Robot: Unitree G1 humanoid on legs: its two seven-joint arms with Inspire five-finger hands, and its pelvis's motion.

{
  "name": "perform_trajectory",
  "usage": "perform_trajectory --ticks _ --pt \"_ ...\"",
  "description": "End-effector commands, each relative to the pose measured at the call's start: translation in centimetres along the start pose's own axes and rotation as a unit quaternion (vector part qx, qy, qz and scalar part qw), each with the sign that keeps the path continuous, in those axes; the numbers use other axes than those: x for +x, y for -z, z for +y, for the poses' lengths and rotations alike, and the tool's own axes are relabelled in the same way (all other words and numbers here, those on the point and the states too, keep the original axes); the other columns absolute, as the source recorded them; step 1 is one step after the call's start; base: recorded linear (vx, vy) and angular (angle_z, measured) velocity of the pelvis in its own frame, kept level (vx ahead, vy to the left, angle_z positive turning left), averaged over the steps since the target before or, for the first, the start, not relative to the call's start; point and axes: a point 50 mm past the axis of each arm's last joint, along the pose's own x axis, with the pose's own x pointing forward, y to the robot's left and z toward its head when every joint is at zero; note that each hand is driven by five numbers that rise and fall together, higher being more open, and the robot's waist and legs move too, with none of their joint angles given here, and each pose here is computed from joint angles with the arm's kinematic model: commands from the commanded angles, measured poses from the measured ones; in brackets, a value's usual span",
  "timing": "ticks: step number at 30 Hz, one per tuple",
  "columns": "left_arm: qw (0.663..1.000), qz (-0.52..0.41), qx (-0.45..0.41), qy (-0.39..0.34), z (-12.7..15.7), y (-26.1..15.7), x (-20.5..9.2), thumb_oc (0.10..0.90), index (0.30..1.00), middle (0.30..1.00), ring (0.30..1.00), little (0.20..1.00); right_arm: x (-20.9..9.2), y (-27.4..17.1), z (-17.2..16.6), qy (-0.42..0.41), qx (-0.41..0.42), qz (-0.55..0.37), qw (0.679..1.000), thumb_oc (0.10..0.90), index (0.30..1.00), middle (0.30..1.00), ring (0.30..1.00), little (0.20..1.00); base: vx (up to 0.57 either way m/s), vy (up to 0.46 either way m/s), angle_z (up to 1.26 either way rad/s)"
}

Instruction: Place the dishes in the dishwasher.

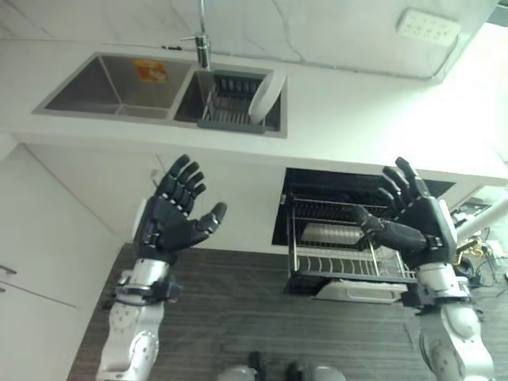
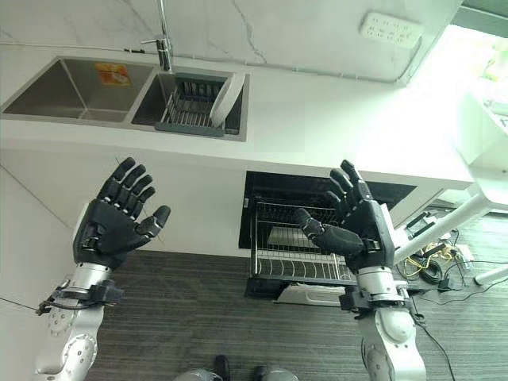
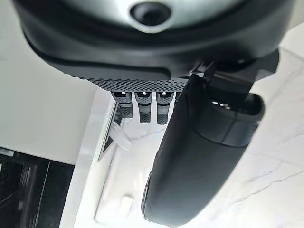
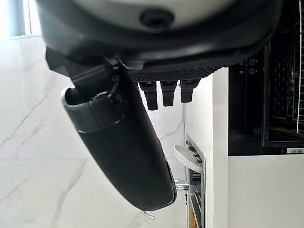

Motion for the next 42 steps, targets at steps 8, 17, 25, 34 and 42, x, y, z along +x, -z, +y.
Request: perform_trajectory --ticks 8,17,25,34,42 --pt "0.984 -0.150 0.011 0.092 -2.9 -5.1 1.9 0.800 0.900 0.900 0.900 0.900 2.2 -3.5 0.2 -0.005 -0.015 -0.118 0.993 0.800 0.900 0.900 0.900 0.900 0.20 -0.140 -0.07" --pt "0.980 -0.190 -0.003 0.066 -2.8 -5.9 0.5 0.800 0.900 0.900 0.900 0.900 1.8 -4.3 -1.0 -0.019 -0.037 -0.117 0.992 0.800 0.900 0.900 0.900 0.900 0.22 0.216 -0.03" --pt "0.972 -0.221 0.030 0.072 -2.4 -7.2 0.6 0.800 0.900 0.900 0.900 0.900 0.7 -5.0 -0.9 0.013 -0.008 -0.144 0.989 0.800 0.900 0.900 0.900 0.900 0.27 0.388 -0.55" --pt "0.958 -0.248 0.064 0.127 -3.8 -8.8 1.7 0.800 0.900 0.900 0.900 0.900 1.2 -4.7 0.1 0.026 0.003 -0.155 0.988 0.800 0.900 0.900 0.900 0.900 0.20 0.298 0.25" --pt "0.957 -0.260 0.068 0.110 -3.8 -9.3 1.5 0.800 0.900 0.900 0.900 0.900 1.9 -4.5 0.9 -0.001 0.011 -0.147 0.989 0.800 0.900 0.900 0.900 0.900 0.09 0.087 -0.12"
